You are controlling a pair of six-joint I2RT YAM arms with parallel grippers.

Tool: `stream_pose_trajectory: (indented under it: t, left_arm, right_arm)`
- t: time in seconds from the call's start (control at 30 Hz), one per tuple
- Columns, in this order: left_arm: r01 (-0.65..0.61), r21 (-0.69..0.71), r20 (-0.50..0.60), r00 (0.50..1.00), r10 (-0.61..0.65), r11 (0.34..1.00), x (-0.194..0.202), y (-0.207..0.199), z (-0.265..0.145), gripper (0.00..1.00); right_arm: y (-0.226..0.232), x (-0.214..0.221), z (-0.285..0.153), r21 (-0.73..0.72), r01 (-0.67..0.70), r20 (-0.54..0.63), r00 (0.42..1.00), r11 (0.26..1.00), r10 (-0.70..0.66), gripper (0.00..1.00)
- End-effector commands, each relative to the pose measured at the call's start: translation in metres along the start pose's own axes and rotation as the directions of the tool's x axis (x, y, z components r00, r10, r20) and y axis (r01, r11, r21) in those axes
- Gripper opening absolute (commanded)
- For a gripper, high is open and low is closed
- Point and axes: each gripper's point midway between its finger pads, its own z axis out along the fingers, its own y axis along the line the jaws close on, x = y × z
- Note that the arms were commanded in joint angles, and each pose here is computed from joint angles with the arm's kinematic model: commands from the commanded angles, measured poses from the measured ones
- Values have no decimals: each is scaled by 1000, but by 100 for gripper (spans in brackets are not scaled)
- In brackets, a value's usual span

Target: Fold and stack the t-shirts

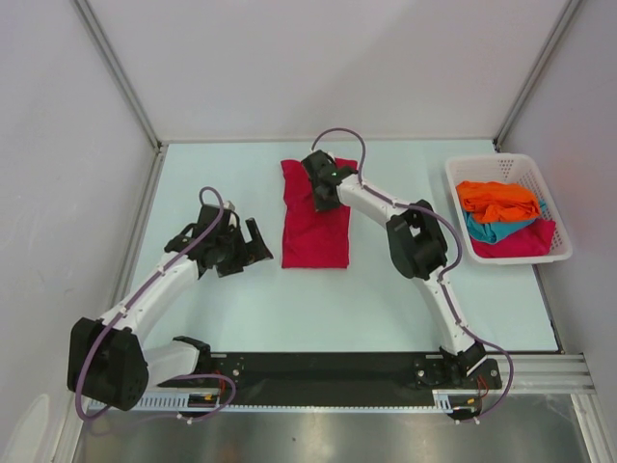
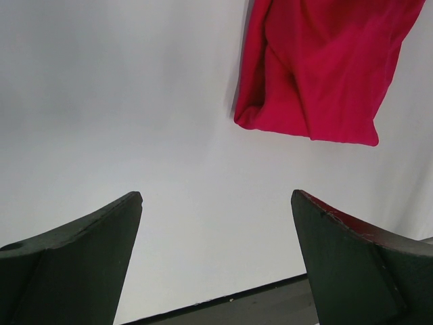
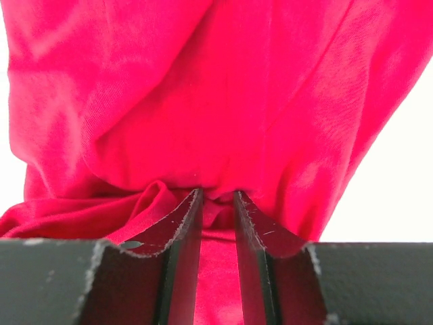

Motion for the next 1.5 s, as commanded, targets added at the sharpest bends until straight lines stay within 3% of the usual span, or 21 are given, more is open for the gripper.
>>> stream_pose_trajectory:
  t: [0.0, 0.23, 0.57, 0.73, 0.93, 1.47]
  left_arm:
    - [-25, 4, 11, 1000, 25, 1000, -3, 1, 3, 97]
    - [-12, 25, -3, 1000, 12, 1000, 2, 0, 11, 97]
    - [-52, 141, -5, 999, 54, 989, 19, -10, 31, 99]
    - [-31, 151, -81, 996, 43, 988, 39, -9, 61, 99]
    - [-65, 140, -82, 994, 77, 988, 48, -22, 82, 100]
    - [-113, 50, -113, 987, 118, 992, 69, -12, 120, 99]
  right_arm:
    - [-7, -31, -22, 12, 8, 76, 997, 1000, -9, 30]
    - [-18, -39, -78, 15, 9, 147, 989, 1000, -12, 32]
    - [-43, 44, -137, -100, -92, 64, 993, 991, 99, 41]
    - [-36, 81, -135, -153, -130, -12, 991, 980, 130, 43]
    - [-17, 113, -125, -201, -126, -79, 991, 971, 112, 43]
    - [1, 136, -101, -224, -146, -127, 985, 964, 120, 43]
